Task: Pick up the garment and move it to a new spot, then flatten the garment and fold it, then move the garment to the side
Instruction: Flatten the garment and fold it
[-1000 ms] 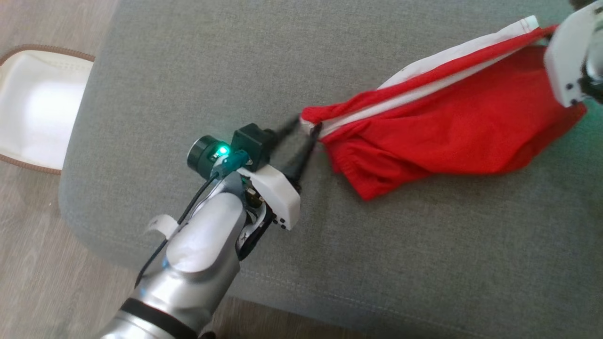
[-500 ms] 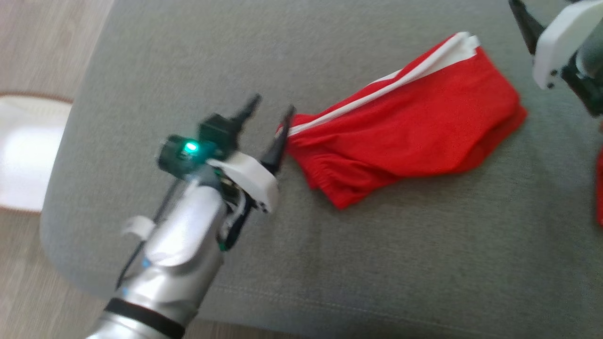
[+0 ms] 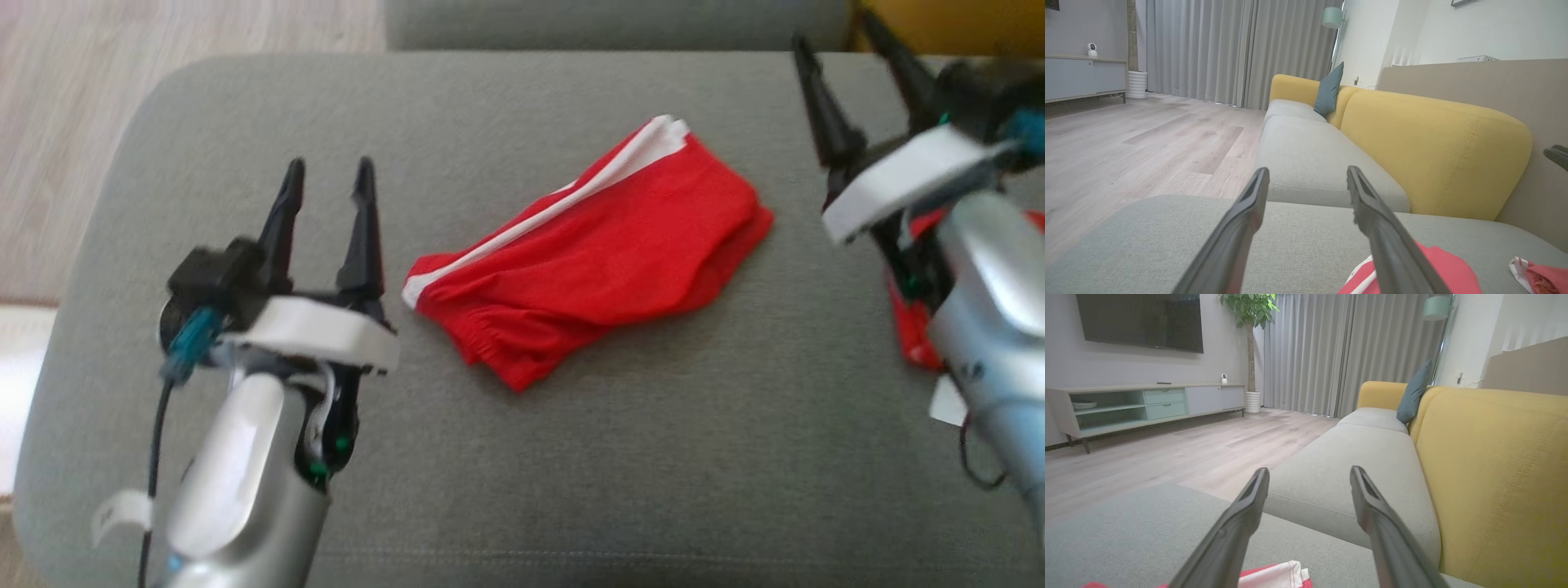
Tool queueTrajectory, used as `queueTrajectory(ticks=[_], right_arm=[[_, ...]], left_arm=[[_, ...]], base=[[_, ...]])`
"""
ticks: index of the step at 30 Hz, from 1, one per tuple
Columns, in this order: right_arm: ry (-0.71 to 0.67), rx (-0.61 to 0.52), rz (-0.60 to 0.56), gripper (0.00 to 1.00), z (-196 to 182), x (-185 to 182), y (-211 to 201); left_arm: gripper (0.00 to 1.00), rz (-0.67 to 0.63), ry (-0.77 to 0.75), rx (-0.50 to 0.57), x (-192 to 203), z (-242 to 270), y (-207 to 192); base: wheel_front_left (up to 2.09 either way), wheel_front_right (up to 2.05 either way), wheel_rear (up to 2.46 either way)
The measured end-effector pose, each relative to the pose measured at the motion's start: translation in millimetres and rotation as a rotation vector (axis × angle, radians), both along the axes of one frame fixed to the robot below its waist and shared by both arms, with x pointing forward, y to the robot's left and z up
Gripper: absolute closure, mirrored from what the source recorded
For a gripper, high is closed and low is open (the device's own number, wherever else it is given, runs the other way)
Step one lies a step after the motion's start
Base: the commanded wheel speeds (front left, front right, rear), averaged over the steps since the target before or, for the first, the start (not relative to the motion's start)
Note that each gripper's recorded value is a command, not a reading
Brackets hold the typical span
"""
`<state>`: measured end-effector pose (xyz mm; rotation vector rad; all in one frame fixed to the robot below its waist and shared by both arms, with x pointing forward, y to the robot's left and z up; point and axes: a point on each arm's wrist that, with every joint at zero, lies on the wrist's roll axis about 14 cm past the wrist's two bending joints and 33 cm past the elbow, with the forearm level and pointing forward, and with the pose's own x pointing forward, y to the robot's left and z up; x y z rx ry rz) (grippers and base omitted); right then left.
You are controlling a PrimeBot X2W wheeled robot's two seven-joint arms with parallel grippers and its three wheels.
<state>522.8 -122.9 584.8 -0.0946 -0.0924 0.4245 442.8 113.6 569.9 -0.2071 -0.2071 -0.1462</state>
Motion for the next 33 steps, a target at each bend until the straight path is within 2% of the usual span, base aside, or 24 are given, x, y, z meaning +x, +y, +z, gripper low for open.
queueTrajectory(ticks=[4, 13, 19, 26, 33], right_arm=[[-0.025, 0.044, -0.054, 0.00, -2, -25, -18], [-0.009, 0.109, -0.178, 0.00, -37, -82, -41], [-0.006, 0.096, -0.213, 0.00, -44, -106, -42], [0.031, 0.126, -0.258, 0.00, -46, -108, -46], [0.270, 0.290, -0.282, 0.00, -85, -97, -33]], left_arm=[[0.00, -0.010, -0.011, -0.006, -12, 1, -6], [0.00, -0.039, 0.030, 0.010, -37, -20, -16], [0.00, -0.033, 0.062, 0.012, -51, -33, -16], [0.00, -0.032, 0.068, 0.021, -51, -37, -13], [0.00, -0.006, 0.078, 0.020, -44, -41, -3]], base=[[0.00, 0.00, 0.00], [0.00, 0.00, 0.00], [0.00, 0.00, 0.00], [0.00, 0.00, 0.00], [0.00, 0.00, 0.00]])
